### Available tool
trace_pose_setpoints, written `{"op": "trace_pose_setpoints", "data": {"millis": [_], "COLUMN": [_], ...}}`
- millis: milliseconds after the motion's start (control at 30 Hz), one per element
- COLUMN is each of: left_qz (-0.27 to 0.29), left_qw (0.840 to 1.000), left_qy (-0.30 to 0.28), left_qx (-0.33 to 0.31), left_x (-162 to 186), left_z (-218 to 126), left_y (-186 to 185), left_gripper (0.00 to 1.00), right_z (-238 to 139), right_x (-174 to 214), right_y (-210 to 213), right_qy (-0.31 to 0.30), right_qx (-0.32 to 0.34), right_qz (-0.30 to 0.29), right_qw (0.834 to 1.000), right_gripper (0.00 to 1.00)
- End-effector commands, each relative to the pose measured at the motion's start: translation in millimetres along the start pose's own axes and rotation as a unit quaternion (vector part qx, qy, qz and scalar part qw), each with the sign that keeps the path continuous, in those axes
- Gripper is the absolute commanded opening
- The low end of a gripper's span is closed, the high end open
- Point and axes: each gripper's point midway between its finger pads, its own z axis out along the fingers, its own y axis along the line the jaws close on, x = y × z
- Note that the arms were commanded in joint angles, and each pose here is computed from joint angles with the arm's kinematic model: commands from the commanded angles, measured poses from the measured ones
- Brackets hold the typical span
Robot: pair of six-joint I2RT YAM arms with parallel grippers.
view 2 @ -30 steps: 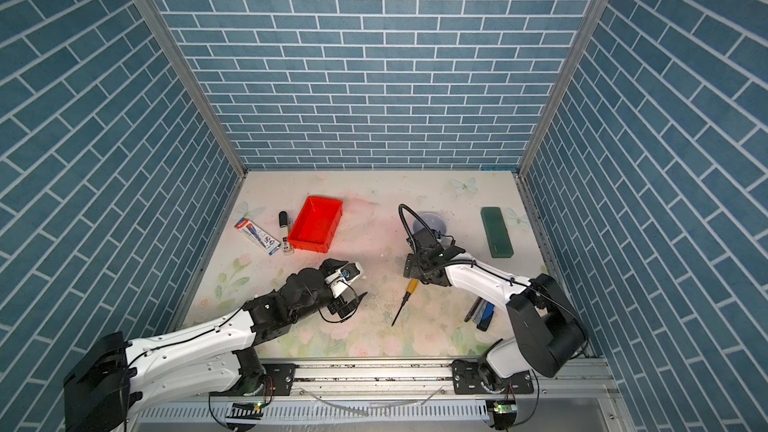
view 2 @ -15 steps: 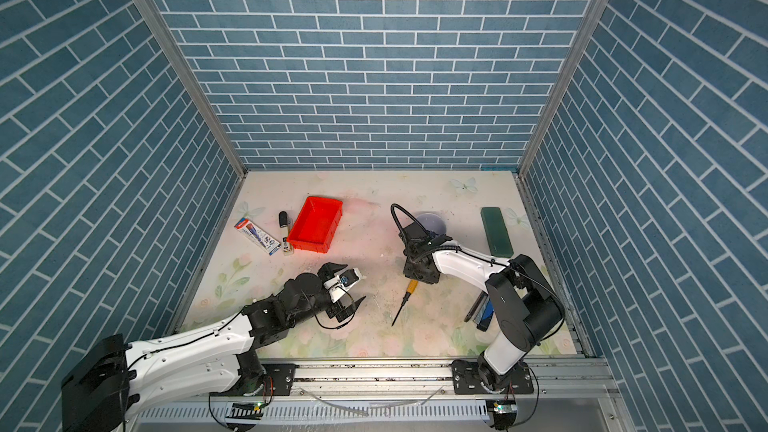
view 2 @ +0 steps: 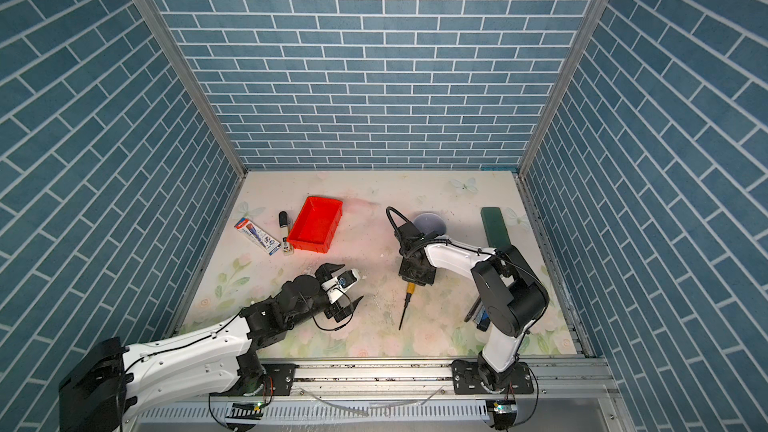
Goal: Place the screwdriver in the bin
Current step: 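Lift the screwdriver with the right gripper toward the approaching left gripper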
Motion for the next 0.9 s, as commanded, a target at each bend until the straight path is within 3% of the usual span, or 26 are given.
{"op": "trace_pose_setpoints", "data": {"millis": [0, 167, 267, 367, 467, 633, 867], "left_qz": [-0.003, -0.052, -0.096, -0.159, -0.221, -0.304, -0.325], "left_qw": [1.0, 0.999, 0.995, 0.987, 0.971, 0.935, 0.915], "left_qy": [-0.006, -0.009, -0.017, -0.035, -0.081, -0.139, -0.175], "left_qx": [0.007, 0.004, 0.001, 0.001, 0.051, 0.117, 0.162], "left_x": [-11, -20, -30, -44, -65, -92, -119], "left_z": [1, 6, 10, 12, 10, 4, 3], "left_y": [-1, 2, 6, 12, 14, 27, 27], "left_gripper": [1.0, 1.0, 1.0, 1.0, 1.0, 1.0, 0.99], "right_z": [-7, -21, -38, -61, -90, -136, -190], "right_x": [-4, -14, -26, -41, -53, -65, -38], "right_y": [4, 9, 23, 39, 56, 78, 125], "right_qy": [-0.004, -0.051, -0.089, -0.141, -0.195, -0.287, -0.326], "right_qx": [-0.004, -0.04, -0.073, -0.107, -0.15, -0.218, -0.383], "right_qz": [0.011, 0.001, -0.044, -0.086, -0.119, -0.173, -0.272], "right_qw": [1.0, 0.998, 0.992, 0.98, 0.962, 0.917, 0.82], "right_gripper": [0.16, 0.08, 0.04, 0.0, 0.0, 0.0, 0.0]}}
